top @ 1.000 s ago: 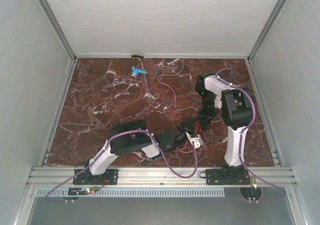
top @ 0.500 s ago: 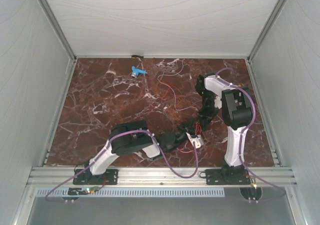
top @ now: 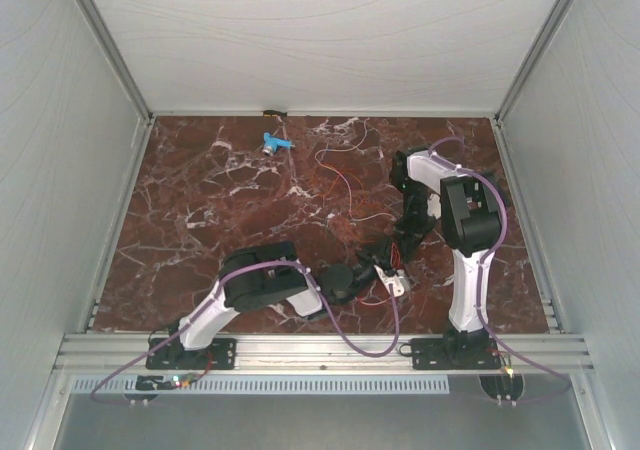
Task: Zip-tie the wires
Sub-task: Tie the cable at the center of the board.
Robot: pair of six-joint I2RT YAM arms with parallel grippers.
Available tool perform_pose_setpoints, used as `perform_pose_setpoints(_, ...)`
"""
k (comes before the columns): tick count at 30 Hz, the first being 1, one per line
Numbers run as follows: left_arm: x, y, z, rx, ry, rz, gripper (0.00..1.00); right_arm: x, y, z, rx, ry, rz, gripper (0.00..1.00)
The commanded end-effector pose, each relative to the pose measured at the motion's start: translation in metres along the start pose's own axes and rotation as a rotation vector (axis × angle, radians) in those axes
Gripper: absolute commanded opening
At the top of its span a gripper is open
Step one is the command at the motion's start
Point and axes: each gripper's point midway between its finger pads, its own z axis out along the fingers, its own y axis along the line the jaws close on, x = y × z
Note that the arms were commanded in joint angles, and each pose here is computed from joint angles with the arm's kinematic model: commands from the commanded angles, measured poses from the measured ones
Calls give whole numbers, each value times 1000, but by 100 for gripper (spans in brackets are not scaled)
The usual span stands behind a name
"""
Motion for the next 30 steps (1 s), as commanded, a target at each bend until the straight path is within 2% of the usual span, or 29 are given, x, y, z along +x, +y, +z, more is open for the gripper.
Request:
perform_pose_setpoints(1,-39,44,6,-206,-155,-70,0,-5,1,-3,1,5,3,0)
perform_pose_setpoints(16,-43,34,1,-178,-165,-69,0,-10,7,-3,-6,23,11,0)
perform_pose_setpoints(30,-28,34,2,-204,-111,-39,0,-12,5,-3,-5,25,10,0)
